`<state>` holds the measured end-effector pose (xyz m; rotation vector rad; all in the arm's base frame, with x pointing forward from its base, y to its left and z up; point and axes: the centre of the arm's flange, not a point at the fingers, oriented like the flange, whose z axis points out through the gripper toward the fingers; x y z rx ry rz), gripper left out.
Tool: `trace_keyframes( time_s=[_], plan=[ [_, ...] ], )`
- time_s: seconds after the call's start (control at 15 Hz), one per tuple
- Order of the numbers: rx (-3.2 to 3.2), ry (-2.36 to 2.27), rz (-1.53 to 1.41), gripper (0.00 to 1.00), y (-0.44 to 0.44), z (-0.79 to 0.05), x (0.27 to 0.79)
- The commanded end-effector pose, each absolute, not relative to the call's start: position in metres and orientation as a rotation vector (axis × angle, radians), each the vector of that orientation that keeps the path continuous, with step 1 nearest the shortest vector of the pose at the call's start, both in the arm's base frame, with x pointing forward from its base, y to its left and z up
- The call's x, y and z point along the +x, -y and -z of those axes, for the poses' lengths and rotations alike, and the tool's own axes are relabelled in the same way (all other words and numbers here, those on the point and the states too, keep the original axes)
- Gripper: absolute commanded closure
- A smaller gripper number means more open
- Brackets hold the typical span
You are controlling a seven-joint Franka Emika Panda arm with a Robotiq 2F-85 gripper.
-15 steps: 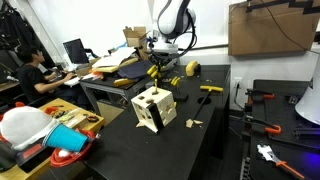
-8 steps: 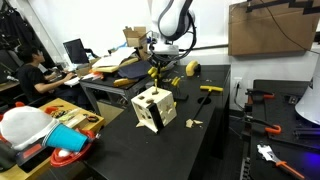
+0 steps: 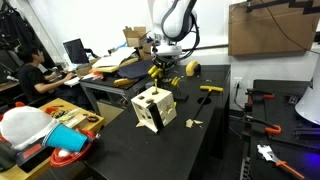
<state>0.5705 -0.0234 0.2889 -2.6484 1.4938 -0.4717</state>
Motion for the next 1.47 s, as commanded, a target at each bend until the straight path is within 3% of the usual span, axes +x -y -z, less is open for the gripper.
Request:
trace_keyframes(
  time_s=[0.0, 1.4],
  plan=[
    [-2.634, -1.574, 0.544, 1.00, 0.023, -0.297, 0.566],
    [-2.664, -1.578, 0.745, 1.00, 0.032, -0.276, 0.651]
  ],
)
